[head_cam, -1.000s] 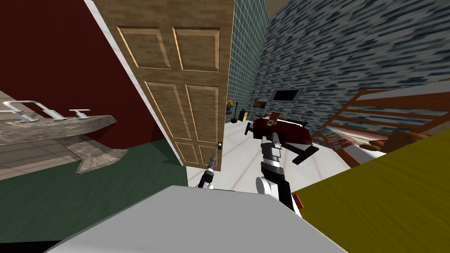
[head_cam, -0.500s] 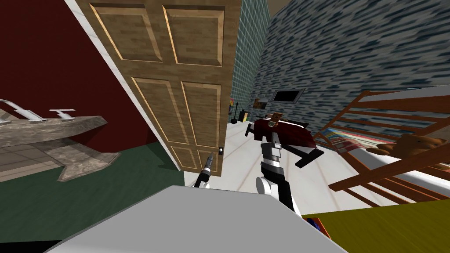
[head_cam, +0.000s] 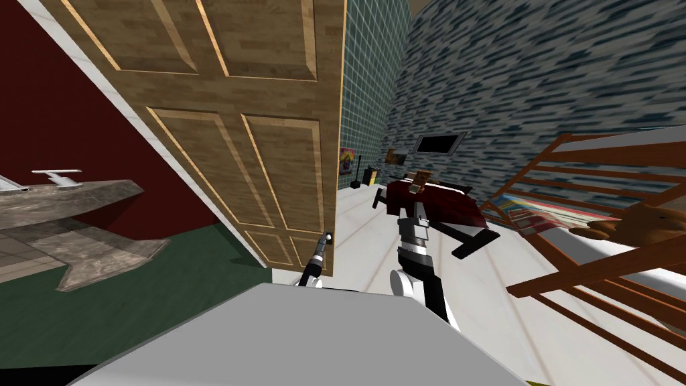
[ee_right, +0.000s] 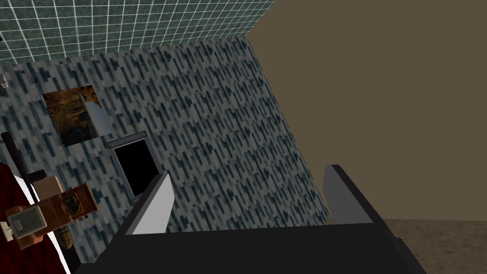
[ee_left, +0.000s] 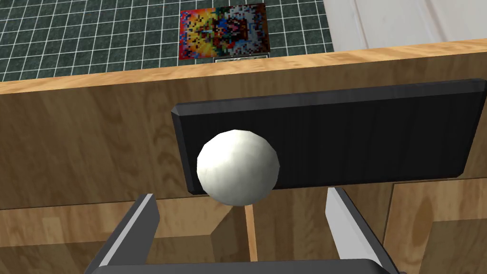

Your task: Push the door open

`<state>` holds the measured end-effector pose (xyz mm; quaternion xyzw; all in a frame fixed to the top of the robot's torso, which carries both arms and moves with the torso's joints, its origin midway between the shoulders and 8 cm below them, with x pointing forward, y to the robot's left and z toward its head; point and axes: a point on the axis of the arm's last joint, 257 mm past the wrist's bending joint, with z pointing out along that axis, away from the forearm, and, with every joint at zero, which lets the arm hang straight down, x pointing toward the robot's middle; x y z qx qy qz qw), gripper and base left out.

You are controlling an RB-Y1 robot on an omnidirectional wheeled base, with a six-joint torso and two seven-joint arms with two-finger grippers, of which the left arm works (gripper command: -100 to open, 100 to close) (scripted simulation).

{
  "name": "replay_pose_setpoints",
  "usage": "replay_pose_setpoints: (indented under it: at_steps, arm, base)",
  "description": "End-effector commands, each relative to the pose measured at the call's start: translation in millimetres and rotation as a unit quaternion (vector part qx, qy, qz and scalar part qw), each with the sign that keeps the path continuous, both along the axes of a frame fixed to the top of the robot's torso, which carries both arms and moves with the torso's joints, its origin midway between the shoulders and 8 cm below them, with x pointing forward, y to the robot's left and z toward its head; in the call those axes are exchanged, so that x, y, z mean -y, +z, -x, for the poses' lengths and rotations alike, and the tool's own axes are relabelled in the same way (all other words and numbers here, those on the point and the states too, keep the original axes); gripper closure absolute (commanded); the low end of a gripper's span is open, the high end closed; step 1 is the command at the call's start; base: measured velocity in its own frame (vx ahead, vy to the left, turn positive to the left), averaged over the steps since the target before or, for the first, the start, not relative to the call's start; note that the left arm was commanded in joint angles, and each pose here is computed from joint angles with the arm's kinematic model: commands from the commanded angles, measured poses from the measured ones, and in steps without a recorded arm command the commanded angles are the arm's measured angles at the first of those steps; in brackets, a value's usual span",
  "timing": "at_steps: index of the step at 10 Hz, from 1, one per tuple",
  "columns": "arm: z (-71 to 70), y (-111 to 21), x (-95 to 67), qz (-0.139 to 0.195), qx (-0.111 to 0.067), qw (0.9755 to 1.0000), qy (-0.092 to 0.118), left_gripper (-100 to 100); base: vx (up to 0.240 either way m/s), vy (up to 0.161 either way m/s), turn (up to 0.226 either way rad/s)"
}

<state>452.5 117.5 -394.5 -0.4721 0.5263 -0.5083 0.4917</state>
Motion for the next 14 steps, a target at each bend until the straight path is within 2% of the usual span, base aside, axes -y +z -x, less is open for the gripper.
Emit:
replay_pose_setpoints:
  at_steps: [1,2,3,8,9,10,12,13,14]
  arm:
    - [0.3,3.1,13.2,0.014,0.000,0.9999,0.000,-100]
    - [2.0,-0.1,4.3,0.007,-0.002,1.0000,0.003,-100]
    - [2.0,-0.1,4.3,0.007,-0.002,1.0000,0.003,100]
    - [2.0,-0.1,4.3,0.007,-0.002,1.0000,0.003,100]
    - [-0.3,-2.4,-17.6,-0.005,-0.002,0.9999,0.015,100]
    - [-1.6,-2.6,-27.1,-0.010,-0.001,0.9997,0.022,100]
    - [-1.6,-2.6,-27.1,-0.010,-0.001,0.9997,0.022,100]
    - [-4.1,-2.2,-45.2,-0.015,0.000,0.9992,0.038,100]
    - [-4.1,-2.2,-45.2,-0.015,0.000,0.9992,0.038,100]
  base:
    - [0.156,-0.093,0.022]
    - [0.053,-0.039,0.022]
    - [-0.011,0.006,-0.017]
    - [-0.008,0.006,-0.005]
    - [0.117,-0.038,0.017]
    - [0.184,-0.082,0.049]
    - [0.098,-0.057,0.039]
    - [0.118,-0.053,0.061]
    - [0.144,-0.074,0.047]
